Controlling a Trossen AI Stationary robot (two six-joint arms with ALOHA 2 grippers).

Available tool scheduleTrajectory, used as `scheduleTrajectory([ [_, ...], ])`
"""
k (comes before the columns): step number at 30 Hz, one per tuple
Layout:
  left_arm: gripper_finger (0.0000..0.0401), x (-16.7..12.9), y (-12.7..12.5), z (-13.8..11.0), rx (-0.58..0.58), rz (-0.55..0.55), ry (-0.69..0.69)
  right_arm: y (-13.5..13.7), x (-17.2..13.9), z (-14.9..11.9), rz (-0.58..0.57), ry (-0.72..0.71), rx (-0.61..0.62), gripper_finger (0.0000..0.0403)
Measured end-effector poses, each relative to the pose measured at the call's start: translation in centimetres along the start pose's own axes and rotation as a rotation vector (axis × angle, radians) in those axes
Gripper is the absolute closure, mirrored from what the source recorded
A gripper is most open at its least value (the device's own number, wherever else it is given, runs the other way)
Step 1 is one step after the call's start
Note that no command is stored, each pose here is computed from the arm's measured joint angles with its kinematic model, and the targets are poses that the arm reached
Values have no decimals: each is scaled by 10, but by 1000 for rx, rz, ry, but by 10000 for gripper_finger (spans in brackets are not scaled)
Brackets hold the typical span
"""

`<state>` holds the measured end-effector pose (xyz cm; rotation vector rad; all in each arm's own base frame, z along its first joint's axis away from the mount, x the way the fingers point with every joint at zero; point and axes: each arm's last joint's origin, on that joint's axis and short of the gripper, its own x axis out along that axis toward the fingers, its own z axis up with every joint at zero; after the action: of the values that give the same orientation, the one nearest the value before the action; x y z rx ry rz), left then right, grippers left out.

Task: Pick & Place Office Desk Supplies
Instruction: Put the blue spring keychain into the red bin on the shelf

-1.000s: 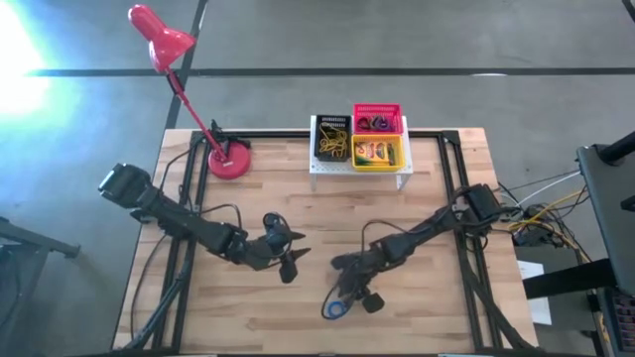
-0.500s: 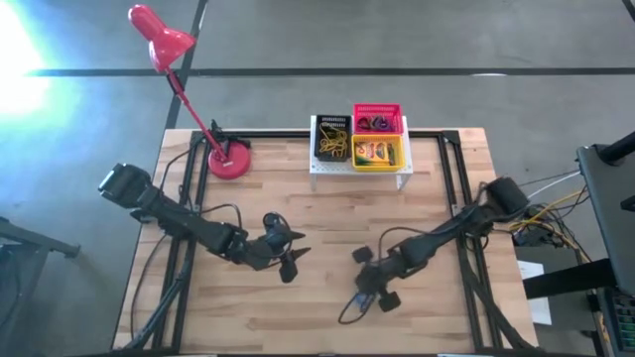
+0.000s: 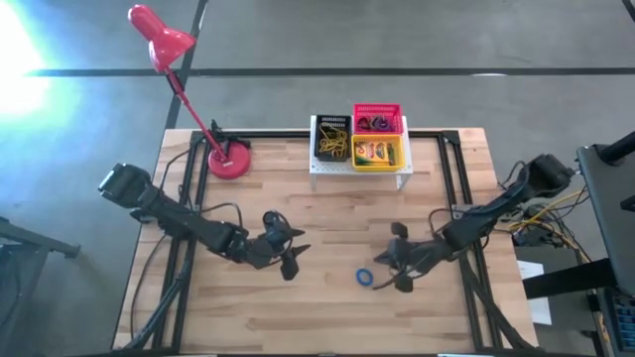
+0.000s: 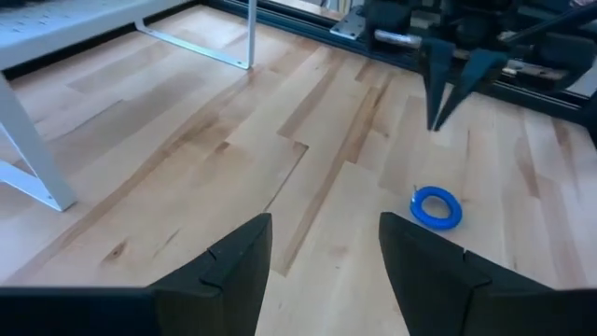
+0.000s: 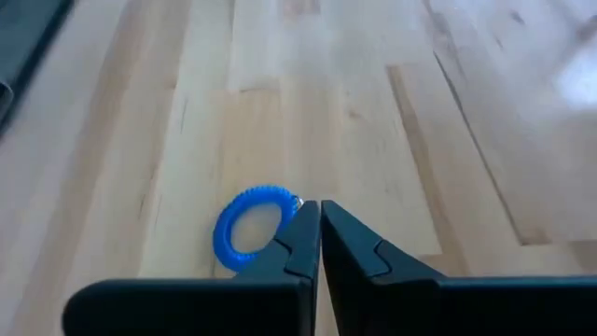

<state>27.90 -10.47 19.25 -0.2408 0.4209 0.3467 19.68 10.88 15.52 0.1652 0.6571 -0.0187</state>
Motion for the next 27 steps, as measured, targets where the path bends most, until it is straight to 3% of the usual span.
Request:
scheduleTrajectory([
  [7, 197, 3, 4, 2, -7, 29, -10, 3, 17, -6, 53, -71, 48, 332],
  [13, 197, 3, 5, 2, -8, 32, -10, 8, 49, -6, -2, 59, 8, 266],
  [17, 197, 4, 5, 3, -9, 33, -10, 10, 67, -5, -83, 207, -40, 245],
  [22, 197, 4, 6, 2, -7, 35, -8, 19, 75, 4, -63, 349, -127, 263],
  [27, 197, 5, 7, 3, -8, 40, -7, 29, 71, 13, 17, 358, -180, 344],
])
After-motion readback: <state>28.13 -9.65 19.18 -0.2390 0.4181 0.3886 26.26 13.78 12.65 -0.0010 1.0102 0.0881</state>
